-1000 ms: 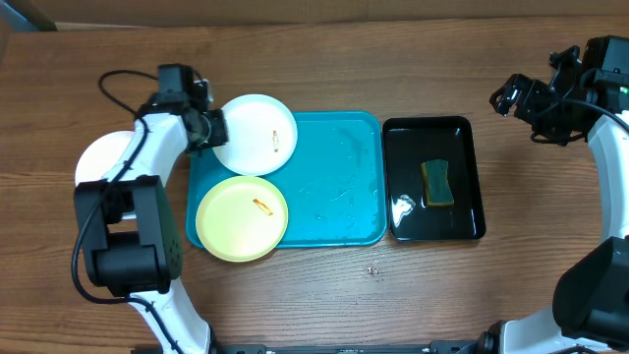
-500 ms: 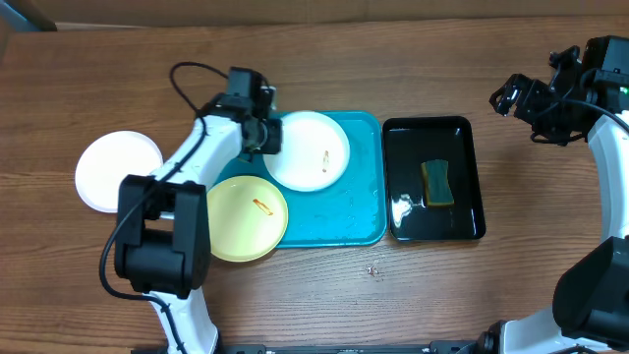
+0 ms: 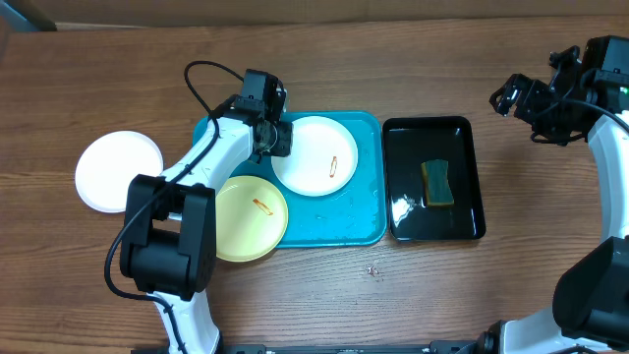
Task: Clean dirty plates on tray and stack at the side
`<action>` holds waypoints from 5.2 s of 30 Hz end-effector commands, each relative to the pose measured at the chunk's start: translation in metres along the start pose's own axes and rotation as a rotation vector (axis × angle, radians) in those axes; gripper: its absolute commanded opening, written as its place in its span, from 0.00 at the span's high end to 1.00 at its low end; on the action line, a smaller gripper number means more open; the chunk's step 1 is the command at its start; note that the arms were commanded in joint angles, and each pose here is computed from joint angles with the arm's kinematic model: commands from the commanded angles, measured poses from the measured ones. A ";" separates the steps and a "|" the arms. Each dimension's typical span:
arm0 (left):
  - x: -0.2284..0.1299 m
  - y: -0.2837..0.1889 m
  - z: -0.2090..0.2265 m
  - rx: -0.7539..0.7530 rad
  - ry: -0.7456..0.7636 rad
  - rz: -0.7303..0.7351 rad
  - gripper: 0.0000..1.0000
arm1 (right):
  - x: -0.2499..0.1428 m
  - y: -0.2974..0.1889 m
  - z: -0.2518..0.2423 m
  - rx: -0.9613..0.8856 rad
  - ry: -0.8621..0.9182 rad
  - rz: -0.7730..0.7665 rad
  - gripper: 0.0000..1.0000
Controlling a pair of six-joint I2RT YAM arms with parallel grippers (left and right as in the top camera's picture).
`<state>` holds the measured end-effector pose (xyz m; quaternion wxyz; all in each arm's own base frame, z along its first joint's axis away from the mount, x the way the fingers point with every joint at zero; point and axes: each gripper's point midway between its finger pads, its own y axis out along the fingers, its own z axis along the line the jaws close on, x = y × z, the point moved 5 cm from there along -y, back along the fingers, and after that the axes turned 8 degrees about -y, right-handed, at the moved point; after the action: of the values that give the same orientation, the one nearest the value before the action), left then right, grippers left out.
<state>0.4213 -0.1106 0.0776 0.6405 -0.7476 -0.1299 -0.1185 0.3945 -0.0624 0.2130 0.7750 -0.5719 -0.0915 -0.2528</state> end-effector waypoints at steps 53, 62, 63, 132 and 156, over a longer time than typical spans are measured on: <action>0.003 0.018 -0.007 -0.001 0.008 -0.045 0.54 | -0.147 0.102 0.059 -0.213 -0.239 0.232 0.63; 0.001 0.019 -0.007 -0.001 0.008 -0.036 0.53 | -0.126 0.096 0.056 -0.310 -0.257 0.201 0.37; 0.001 0.019 -0.007 -0.001 0.008 -0.036 0.53 | -0.130 0.099 0.054 -0.313 -0.256 0.209 0.37; -0.021 0.018 -0.010 -0.042 -0.023 0.091 0.67 | -0.173 0.128 0.041 -0.241 -0.270 0.345 0.92; -0.011 0.017 -0.011 -0.038 -0.014 0.045 0.88 | -0.157 0.131 0.048 -0.221 -0.277 0.280 0.43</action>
<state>0.4142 -0.1219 0.0621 0.6254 -0.7652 -0.1167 -0.0987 0.3290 0.0546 0.0517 0.7129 -0.6921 -0.0883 -0.0698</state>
